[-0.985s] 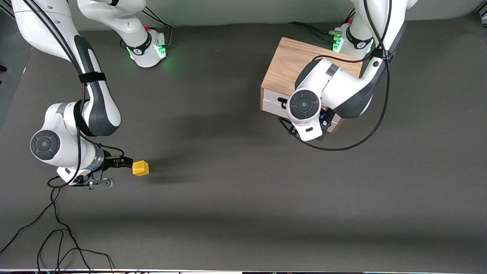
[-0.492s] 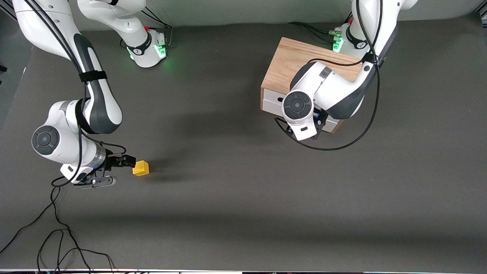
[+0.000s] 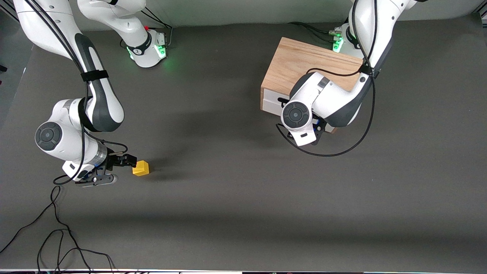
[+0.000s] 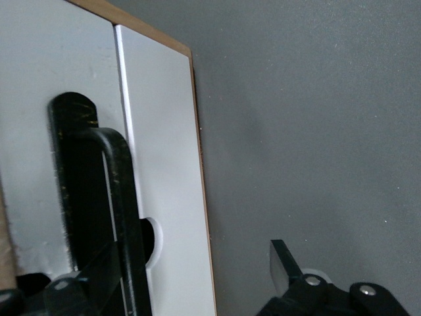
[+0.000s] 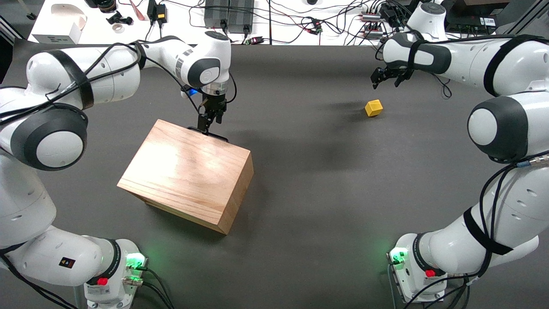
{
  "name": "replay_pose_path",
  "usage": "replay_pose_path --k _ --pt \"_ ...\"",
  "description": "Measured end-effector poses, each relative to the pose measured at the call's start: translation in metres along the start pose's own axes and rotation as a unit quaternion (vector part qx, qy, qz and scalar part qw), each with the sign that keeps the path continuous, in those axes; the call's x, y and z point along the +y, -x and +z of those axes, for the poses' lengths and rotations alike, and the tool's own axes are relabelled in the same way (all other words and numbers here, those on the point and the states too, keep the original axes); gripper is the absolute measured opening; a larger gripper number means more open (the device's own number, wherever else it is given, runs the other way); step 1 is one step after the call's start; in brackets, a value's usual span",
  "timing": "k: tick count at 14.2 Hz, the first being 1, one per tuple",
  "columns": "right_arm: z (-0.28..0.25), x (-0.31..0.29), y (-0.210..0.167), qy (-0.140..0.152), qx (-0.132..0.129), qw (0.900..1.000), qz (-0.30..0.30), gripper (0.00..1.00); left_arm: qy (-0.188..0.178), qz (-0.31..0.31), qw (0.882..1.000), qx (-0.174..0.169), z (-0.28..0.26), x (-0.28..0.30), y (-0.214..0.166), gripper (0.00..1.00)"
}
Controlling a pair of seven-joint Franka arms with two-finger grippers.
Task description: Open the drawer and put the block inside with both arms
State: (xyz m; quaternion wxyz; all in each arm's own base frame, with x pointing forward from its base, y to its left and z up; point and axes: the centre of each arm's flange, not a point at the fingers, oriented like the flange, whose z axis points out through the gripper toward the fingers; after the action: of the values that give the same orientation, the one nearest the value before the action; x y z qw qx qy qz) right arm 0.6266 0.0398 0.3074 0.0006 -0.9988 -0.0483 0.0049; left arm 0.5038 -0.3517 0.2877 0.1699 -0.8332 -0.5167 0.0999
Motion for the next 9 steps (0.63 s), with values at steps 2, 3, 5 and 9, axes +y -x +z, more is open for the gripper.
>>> replay_pose_path --k 2,3,5,9 --pt "0.015 0.001 0.006 0.002 0.01 1.0 0.001 1.0 0.002 0.0 1.0 0.001 0.0 0.001 0.0 1.0" --pt "0.025 0.002 0.011 0.004 0.017 1.0 0.002 1.0 0.004 0.001 1.0 0.004 0.0 0.001 0.0 1.0" --pt "0.045 0.003 0.022 0.006 0.023 1.0 0.004 1.0 0.005 0.003 1.0 0.008 0.0 0.001 0.0 1.0" --pt "0.058 0.003 0.03 0.008 0.032 0.999 0.003 1.0 0.013 0.006 1.0 0.011 -0.001 0.003 0.0 1.0"
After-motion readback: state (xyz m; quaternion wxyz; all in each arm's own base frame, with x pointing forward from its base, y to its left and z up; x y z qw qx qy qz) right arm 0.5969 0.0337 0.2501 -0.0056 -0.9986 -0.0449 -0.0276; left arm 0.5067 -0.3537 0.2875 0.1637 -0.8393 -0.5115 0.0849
